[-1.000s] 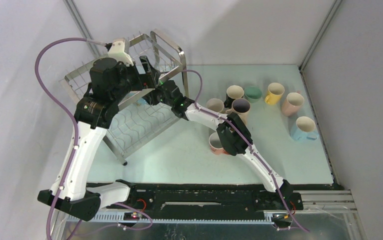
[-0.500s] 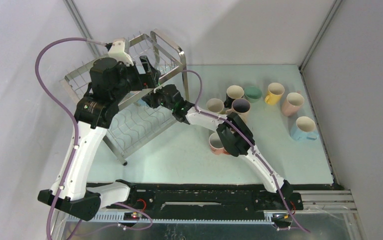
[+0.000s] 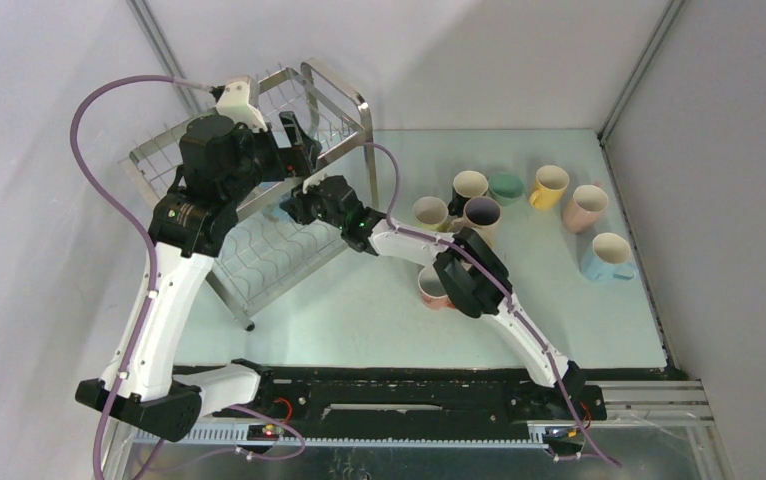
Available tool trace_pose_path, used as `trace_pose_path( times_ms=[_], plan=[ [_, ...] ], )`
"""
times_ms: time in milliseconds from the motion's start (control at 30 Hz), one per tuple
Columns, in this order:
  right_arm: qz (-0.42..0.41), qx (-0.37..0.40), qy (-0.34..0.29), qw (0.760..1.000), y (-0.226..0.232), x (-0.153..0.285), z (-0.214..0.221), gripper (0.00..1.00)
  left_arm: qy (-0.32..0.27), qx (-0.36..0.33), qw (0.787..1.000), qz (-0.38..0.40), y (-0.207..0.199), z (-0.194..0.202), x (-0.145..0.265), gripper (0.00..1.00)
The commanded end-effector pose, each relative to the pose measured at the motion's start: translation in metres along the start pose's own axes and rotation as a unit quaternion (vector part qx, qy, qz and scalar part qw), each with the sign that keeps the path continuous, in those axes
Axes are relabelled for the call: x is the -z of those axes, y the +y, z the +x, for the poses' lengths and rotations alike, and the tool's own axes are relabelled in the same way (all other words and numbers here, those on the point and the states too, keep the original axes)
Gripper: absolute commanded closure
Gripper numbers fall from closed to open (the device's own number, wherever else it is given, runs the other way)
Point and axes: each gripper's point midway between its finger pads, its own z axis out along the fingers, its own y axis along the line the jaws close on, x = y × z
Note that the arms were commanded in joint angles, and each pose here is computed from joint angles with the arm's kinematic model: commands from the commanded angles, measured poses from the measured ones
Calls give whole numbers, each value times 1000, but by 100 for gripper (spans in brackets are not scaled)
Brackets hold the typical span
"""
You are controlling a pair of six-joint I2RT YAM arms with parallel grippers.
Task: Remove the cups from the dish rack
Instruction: Unload the cup from the dish rack.
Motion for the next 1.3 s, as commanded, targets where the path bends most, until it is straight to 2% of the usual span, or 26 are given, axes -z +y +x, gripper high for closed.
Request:
trace_pose_path(
  times_ms=[0, 433, 833, 900, 1067, 1267],
  plan=[
    [-16, -17, -59, 998, 39, 20, -74, 96, 6, 15, 1000, 22, -9, 4, -3, 0],
    [21, -33, -48, 998, 44, 45, -74, 100, 4, 17, 1000, 23, -9, 4, 1, 0],
    [47, -47, -20, 998, 48, 67, -53, 99, 3, 17, 1000, 25, -9, 5, 4, 0],
    [54, -44, -13, 997, 47, 68, -49, 94, 3, 18, 1000, 25, -10, 5, 3, 0],
    [63, -42, -4, 997, 43, 67, -38, 67, 4, 18, 1000, 26, -9, 6, 3, 0],
    [75, -37, 4, 997, 36, 64, -27, 50, 3, 17, 1000, 26, -9, 5, 3, 0]
  ],
)
